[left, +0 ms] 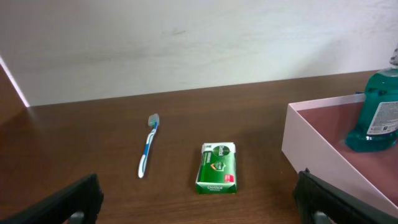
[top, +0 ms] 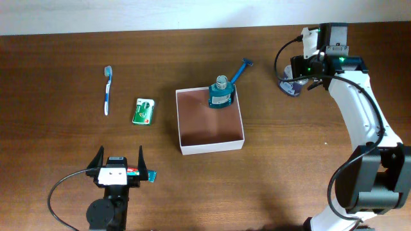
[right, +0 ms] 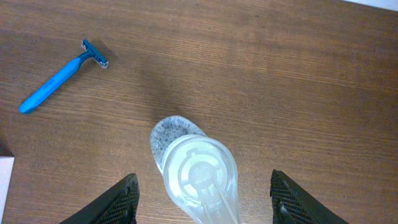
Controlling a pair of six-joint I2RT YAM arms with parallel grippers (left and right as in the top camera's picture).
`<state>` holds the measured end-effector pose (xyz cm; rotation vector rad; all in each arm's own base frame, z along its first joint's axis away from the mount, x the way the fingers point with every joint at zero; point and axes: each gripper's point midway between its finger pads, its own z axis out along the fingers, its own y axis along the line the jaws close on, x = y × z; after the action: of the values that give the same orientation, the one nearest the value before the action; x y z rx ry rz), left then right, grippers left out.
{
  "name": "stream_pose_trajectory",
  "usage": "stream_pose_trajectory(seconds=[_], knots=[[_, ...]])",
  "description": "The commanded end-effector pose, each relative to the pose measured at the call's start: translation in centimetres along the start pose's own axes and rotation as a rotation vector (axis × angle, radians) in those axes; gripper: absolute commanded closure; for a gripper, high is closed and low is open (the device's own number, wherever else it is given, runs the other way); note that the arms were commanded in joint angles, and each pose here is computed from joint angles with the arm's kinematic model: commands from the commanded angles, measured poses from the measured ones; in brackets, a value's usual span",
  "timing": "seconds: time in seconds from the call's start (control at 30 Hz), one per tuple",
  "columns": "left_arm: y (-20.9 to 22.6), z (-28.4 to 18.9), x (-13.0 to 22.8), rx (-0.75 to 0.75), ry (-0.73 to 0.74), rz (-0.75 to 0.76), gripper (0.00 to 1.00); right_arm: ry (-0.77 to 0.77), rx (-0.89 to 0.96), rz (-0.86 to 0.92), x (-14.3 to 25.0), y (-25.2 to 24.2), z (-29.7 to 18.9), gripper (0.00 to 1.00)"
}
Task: Pack container
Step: 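Lower the right gripper onto the soap pump bottle and grasp it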
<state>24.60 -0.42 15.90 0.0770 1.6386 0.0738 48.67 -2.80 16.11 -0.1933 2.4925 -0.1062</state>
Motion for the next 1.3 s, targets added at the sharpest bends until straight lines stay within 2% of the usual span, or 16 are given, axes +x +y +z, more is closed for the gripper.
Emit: stream_pose_trajectory(seconds=[0.0, 0.03, 0.1, 0.17, 0.5, 0.6, 0.77, 0.87, 1.0, 1.27], knots=[[0.0, 0.0, 0.2, -0.004, 0.008, 0.02, 0.01, 0.003, -0.011, 0.009, 0.2, -0.1, 0.6, 0.4], [0.0, 0.0, 0.2, -0.004, 0.008, 0.02, 0.01, 0.002, -0.011, 0.009, 0.2, -0.1, 0.7, 0.4], [0.0, 0.0, 0.2, -0.003, 0.008, 0.02, 0.01, 0.002, -0.018, 0.009, 0.2, 0.1, 0.8, 0.47], [0.0, 0.0, 0.2, -0.004, 0.008, 0.02, 0.01, 0.005, -0.029, 0.009, 0.3, 0.3, 1.0, 0.5], [0.0, 0.0, 0.2, -0.004, 0.008, 0.02, 0.01, 0.028, -0.042, 0.009, 0.9, 0.5, 2.3, 0.5], [0.0, 0.0, 0.2, -0.004, 0.008, 0.021, 0.01, 0.018, -0.04, 0.009, 0.7, 0.5, 2.3, 0.55], [0.0, 0.0, 0.2, -0.004, 0.008, 0.02, 0.01, 0.014, -0.039, 0.009, 0.5, 0.4, 2.3, 0.56], [0.0, 0.0, 0.2, -0.004, 0.008, 0.02, 0.01, 0.01, -0.038, 0.009, 0.4, 0.4, 2.1, 0.64], [0.0, 0.0, 0.2, -0.004, 0.008, 0.02, 0.01, 0.002, -0.036, 0.009, 0.2, 0.4, 1.9, 0.84], [0.0, 0.0, 0.2, -0.004, 0.008, 0.02, 0.01, -0.017, -0.033, 0.009, -0.4, 0.3, 1.2, 0.85]])
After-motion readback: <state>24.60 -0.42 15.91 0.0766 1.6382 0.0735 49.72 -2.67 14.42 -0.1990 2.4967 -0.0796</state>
